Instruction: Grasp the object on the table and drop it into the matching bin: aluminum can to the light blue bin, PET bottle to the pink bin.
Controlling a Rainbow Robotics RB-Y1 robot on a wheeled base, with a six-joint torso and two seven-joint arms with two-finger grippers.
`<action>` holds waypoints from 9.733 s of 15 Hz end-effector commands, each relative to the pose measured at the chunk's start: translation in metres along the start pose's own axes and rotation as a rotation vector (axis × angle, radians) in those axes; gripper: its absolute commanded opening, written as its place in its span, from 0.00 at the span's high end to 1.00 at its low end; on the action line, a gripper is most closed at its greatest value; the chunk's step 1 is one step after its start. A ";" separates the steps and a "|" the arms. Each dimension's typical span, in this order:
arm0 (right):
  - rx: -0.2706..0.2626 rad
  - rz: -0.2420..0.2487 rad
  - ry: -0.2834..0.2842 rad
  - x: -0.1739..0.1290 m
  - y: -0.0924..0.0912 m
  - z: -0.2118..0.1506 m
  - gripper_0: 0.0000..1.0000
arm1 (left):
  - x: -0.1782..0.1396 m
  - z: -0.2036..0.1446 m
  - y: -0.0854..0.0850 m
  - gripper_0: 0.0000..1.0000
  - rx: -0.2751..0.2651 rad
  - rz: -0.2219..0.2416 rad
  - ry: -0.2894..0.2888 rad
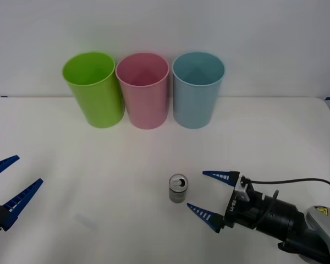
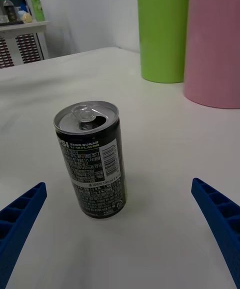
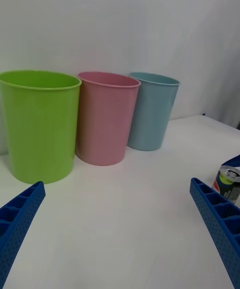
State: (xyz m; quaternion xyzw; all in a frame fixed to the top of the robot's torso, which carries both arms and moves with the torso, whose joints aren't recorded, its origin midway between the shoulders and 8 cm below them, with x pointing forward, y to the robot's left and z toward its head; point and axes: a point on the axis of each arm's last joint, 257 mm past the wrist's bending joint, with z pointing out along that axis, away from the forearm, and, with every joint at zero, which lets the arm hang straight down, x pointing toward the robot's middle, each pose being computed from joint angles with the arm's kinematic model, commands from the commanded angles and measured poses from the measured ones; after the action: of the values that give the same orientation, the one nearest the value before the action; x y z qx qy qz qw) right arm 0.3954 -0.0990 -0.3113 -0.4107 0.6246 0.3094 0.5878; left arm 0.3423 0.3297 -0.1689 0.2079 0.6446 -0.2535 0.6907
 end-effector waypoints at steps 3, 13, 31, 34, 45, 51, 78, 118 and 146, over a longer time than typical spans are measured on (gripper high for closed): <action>0.010 -0.019 0.013 0.003 0.006 0.023 0.00 | 0.000 0.000 0.000 0.00 0.000 0.000 0.000; 0.018 -0.026 0.041 0.009 0.022 0.061 0.00 | 0.000 0.000 0.000 0.00 0.000 0.000 0.000; 0.033 -0.046 0.039 0.006 0.025 0.077 1.00 | 0.000 0.000 0.000 0.00 0.000 0.000 0.000; 0.037 -0.039 0.034 0.005 0.023 0.076 1.00 | 0.000 0.000 0.000 0.00 0.000 0.000 0.000; 0.163 -0.023 -0.094 -0.064 -0.007 0.026 1.00 | 0.000 0.000 0.000 0.00 0.000 0.000 0.000; 0.231 0.088 -0.231 -0.149 -0.031 -0.009 1.00 | 0.000 0.000 0.000 0.00 0.000 0.000 0.000; 0.633 0.171 -0.394 -0.291 -0.276 0.061 1.00 | 0.000 0.000 0.000 0.00 0.000 0.000 0.000; 0.381 0.048 -0.181 -0.187 -0.147 -0.049 0.00 | 0.000 0.000 0.000 0.00 0.000 0.000 0.000; 0.326 -0.030 0.064 -0.051 -0.014 -0.216 0.00 | 0.000 0.000 0.000 0.00 0.000 0.000 0.000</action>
State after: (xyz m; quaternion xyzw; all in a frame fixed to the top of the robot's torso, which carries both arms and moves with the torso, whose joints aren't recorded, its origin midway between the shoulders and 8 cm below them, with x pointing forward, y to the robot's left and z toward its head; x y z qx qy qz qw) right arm 0.3034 -0.2852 -0.2333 -0.3289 0.6775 0.1824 0.6322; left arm 0.3423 0.3297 -0.1689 0.2079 0.6445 -0.2535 0.6907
